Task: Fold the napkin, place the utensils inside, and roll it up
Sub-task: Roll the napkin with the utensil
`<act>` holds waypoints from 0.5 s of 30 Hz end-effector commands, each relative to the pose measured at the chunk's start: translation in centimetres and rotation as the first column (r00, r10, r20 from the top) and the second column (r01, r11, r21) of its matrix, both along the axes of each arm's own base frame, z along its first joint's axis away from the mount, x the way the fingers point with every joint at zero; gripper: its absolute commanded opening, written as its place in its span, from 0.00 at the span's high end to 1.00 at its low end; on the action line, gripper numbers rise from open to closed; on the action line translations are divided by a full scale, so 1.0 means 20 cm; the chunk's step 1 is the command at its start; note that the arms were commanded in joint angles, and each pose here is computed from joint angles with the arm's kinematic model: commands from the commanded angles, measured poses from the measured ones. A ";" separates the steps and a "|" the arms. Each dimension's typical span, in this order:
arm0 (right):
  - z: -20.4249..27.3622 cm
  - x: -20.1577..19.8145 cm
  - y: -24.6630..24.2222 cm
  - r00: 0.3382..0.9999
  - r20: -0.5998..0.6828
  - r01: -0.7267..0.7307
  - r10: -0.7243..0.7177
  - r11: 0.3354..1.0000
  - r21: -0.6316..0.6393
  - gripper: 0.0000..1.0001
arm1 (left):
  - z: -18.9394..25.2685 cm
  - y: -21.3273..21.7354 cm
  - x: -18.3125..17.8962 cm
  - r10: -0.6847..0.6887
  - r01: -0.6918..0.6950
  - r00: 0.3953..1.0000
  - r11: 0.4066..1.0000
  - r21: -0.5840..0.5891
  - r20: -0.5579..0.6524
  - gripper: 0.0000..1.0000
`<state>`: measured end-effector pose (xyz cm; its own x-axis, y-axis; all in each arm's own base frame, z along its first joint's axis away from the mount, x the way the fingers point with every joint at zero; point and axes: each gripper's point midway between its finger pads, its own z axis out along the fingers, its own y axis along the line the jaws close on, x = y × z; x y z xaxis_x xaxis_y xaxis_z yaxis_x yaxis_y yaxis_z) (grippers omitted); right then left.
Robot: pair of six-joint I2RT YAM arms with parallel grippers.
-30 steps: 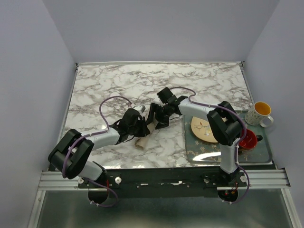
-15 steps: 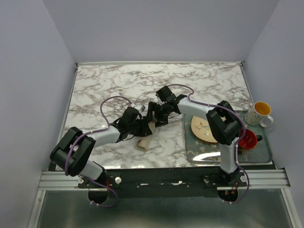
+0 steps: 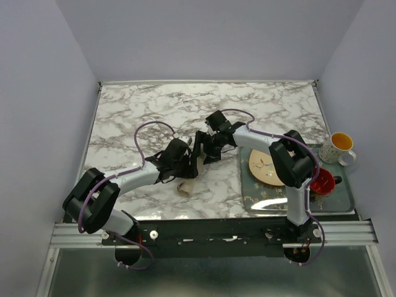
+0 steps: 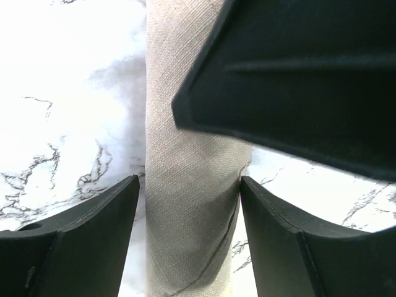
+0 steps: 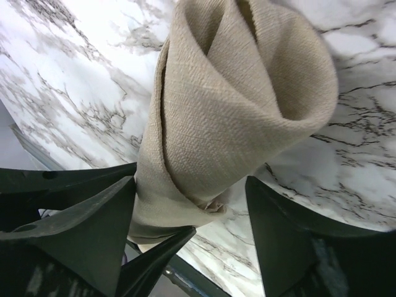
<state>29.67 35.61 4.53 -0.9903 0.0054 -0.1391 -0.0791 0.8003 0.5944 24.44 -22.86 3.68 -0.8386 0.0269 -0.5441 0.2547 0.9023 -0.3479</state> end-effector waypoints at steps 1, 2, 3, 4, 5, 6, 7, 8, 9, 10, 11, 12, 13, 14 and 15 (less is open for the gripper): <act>0.10 0.06 -0.02 0.999 0.038 0.000 -0.001 0.999 0.034 0.18 | 0.05 0.03 0.02 0.008 -0.011 0.999 0.999 0.046 0.049 0.25; 0.11 0.07 -0.02 0.999 0.045 0.000 -0.001 0.999 0.041 0.17 | 0.06 0.02 0.01 0.002 -0.004 0.999 0.999 0.046 0.051 0.23; 0.13 0.08 -0.03 0.999 0.052 0.004 -0.007 0.999 0.045 0.15 | 0.07 0.02 0.02 0.000 -0.002 0.998 0.999 0.040 0.058 0.22; 0.14 0.08 -0.03 0.999 0.050 0.010 -0.013 0.998 0.054 0.13 | 0.08 0.01 0.01 -0.005 0.003 0.998 0.999 0.033 0.060 0.22; 0.15 0.09 -0.04 0.999 0.045 0.013 -0.016 0.998 0.060 0.13 | 0.09 0.01 0.01 -0.008 0.007 0.998 1.000 0.028 0.060 0.22; 0.16 0.09 -0.04 0.999 0.039 0.016 -0.019 0.997 0.071 0.13 | 0.09 0.00 0.01 -0.010 0.009 0.998 1.000 0.025 0.061 0.22; 0.18 0.10 -0.05 0.999 0.047 0.018 -0.022 0.997 0.077 0.13 | 0.10 0.00 0.01 -0.012 0.011 0.998 1.000 0.019 0.064 0.21; 0.19 0.11 -0.05 0.999 0.049 0.016 -0.020 0.997 0.081 0.13 | 0.10 -0.01 0.01 -0.016 0.015 0.998 1.000 0.014 0.063 0.21; 0.20 0.12 -0.06 0.998 0.053 0.023 -0.028 0.996 0.087 0.13 | 0.10 -0.01 0.01 -0.018 0.017 0.998 1.000 0.012 0.061 0.21; 0.23 0.12 -0.06 0.998 0.059 0.022 -0.028 0.995 0.094 0.13 | 0.11 -0.01 0.01 -0.017 0.017 0.998 1.000 0.008 0.064 0.21; 0.24 0.13 -0.08 0.998 0.063 0.026 -0.032 0.995 0.098 0.13 | 0.11 -0.02 0.01 -0.018 0.018 0.998 1.000 0.005 0.065 0.21; 0.25 0.14 -0.09 0.997 0.068 0.032 -0.039 0.994 0.100 0.13 | 0.12 -0.02 0.01 -0.018 0.018 0.997 1.000 0.001 0.069 0.21; 0.25 0.14 -0.10 0.997 0.067 0.037 -0.044 0.994 0.099 0.13 | 0.12 -0.02 0.01 -0.019 0.019 0.997 1.000 0.001 0.070 0.21; 0.28 0.15 -0.11 0.996 0.076 0.039 -0.047 0.994 0.106 0.13 | 0.13 -0.02 0.02 -0.019 0.019 0.997 1.000 0.000 0.072 0.21; 0.29 0.17 -0.14 0.995 0.079 0.052 -0.060 0.993 0.108 0.13 | 0.14 -0.02 0.02 -0.020 0.020 0.997 1.000 -0.002 0.076 0.21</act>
